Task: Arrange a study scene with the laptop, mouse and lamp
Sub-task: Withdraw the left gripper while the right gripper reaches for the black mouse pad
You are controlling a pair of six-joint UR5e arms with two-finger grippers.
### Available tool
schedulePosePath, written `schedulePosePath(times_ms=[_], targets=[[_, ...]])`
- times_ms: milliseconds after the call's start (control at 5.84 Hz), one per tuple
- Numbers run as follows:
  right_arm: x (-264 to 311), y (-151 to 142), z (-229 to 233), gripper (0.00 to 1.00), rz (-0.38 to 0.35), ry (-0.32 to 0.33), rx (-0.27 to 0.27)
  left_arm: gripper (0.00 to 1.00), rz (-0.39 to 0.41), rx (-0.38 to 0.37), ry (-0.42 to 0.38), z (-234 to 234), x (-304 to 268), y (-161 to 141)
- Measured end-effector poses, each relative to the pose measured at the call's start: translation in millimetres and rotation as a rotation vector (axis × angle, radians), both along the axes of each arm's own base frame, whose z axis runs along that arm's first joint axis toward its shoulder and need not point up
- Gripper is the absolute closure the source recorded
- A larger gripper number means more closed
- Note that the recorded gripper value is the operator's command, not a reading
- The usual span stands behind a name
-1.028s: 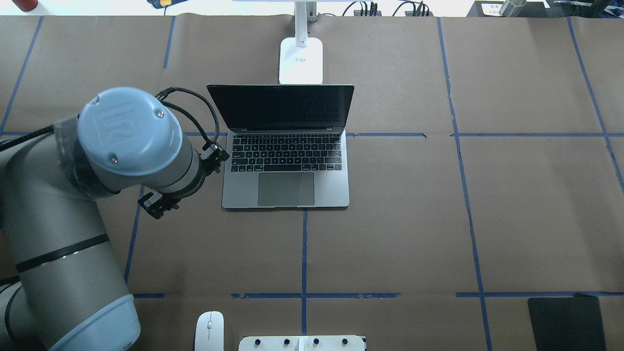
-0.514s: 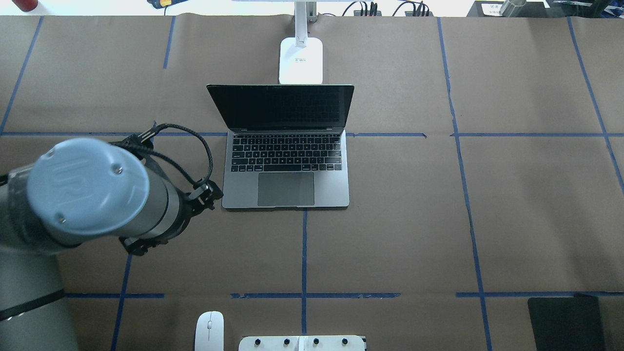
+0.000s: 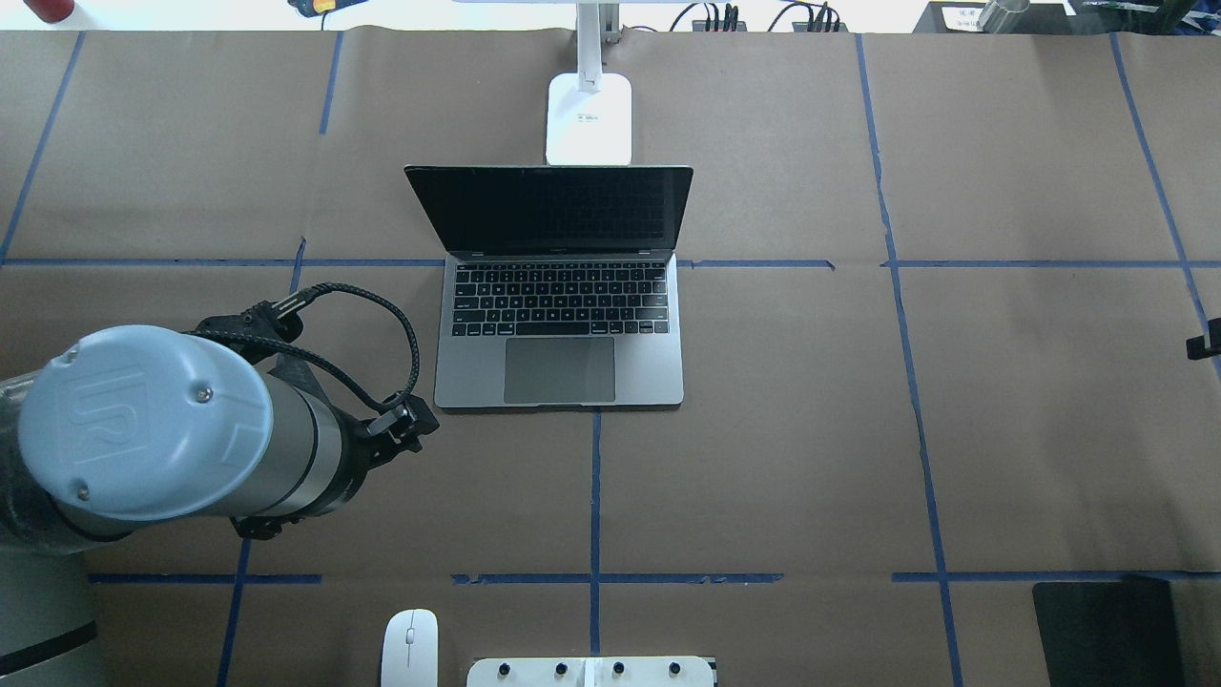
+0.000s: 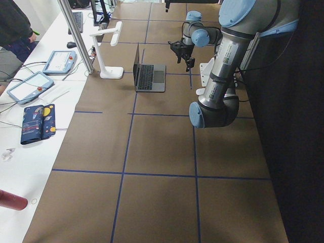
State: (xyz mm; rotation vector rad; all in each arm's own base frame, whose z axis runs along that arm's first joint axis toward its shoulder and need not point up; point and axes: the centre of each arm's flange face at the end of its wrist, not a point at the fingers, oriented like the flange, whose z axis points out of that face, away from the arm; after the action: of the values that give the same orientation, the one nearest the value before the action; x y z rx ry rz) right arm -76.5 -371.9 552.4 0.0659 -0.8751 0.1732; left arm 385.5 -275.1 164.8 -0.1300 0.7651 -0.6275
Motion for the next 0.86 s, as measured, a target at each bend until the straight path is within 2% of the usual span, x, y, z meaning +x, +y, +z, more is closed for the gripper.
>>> schedulePosePath(times_ms=[343, 685, 856], targets=[[-26.8, 34.7, 1.2, 0.0, -0.011, 0.014, -0.02, 0.0, 0.012, -0.002, 0.005, -1.3, 3.2, 7.2], [-54.0, 65.3, -6.4, 0.0, -0.055, 0.025, -0.067, 0.0, 0.013, -0.002, 0.008, -2.1, 2.8, 8.5], [-72.7, 76.6, -4.5, 0.0, -0.079, 0.052, -0.082, 0.0, 0.013, 0.002, 0.011, -3.0, 1.5, 8.9]])
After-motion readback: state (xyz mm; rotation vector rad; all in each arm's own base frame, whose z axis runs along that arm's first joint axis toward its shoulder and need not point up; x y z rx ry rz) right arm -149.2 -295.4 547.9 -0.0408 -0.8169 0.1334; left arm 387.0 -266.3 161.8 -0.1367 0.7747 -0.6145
